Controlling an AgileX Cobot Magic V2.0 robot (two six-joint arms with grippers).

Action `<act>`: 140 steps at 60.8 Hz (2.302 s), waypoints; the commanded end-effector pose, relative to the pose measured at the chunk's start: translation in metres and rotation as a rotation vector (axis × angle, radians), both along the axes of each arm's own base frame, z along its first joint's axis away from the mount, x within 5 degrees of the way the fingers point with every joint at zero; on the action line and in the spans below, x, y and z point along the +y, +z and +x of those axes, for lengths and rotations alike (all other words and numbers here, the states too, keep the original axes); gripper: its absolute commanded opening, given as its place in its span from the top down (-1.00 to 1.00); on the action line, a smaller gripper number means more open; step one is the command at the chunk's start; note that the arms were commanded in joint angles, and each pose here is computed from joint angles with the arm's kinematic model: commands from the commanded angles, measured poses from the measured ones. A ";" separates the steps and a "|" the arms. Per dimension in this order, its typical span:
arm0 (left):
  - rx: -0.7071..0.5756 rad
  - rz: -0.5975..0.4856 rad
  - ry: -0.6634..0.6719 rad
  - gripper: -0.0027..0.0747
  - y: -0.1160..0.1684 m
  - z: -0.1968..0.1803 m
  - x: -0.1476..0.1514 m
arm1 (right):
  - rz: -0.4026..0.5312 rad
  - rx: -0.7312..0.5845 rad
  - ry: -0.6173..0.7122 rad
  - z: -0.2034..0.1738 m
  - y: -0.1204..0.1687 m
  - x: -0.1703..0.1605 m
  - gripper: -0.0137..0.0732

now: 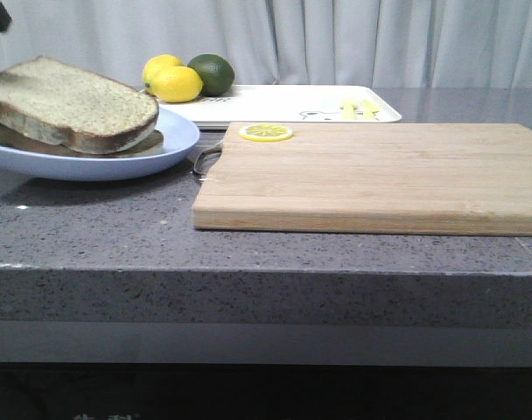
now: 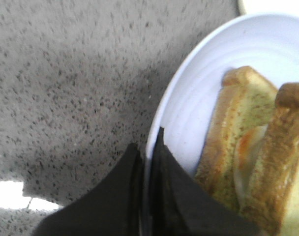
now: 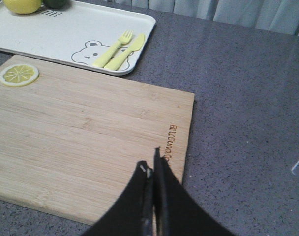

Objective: Place bread and move sandwich to tray
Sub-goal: 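Lower the left gripper and grasp the blue plate rim, then lift the blue plate and carry it onto the white tray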

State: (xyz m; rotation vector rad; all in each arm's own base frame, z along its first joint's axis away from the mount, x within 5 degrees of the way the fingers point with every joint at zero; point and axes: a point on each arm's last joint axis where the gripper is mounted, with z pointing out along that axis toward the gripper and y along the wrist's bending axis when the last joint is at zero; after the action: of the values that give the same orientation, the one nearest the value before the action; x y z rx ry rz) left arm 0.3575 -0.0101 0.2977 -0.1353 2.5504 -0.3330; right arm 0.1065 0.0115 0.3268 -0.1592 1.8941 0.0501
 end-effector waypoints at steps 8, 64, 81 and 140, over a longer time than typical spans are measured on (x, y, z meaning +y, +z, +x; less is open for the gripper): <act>-0.207 -0.258 -0.026 0.98 0.059 -0.001 0.004 | 0.011 -0.105 -0.011 0.002 0.015 -0.001 0.94; -0.248 -0.488 -0.236 0.98 0.037 0.170 -0.074 | 0.012 -0.114 -0.012 0.002 0.016 -0.001 0.94; -0.259 -0.474 -0.265 0.97 0.018 0.177 -0.098 | 0.012 -0.114 -0.012 0.002 0.016 -0.001 0.94; -0.505 -0.251 -0.359 0.52 0.000 0.194 -0.125 | 0.012 -0.114 -0.012 0.002 0.016 -0.001 0.94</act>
State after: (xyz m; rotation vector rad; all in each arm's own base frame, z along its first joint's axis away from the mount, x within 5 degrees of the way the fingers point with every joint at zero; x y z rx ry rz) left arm 0.5616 -0.1321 0.2426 0.2805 2.1805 -0.7126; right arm 0.1069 0.0114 0.3280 -0.1562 1.8801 0.0493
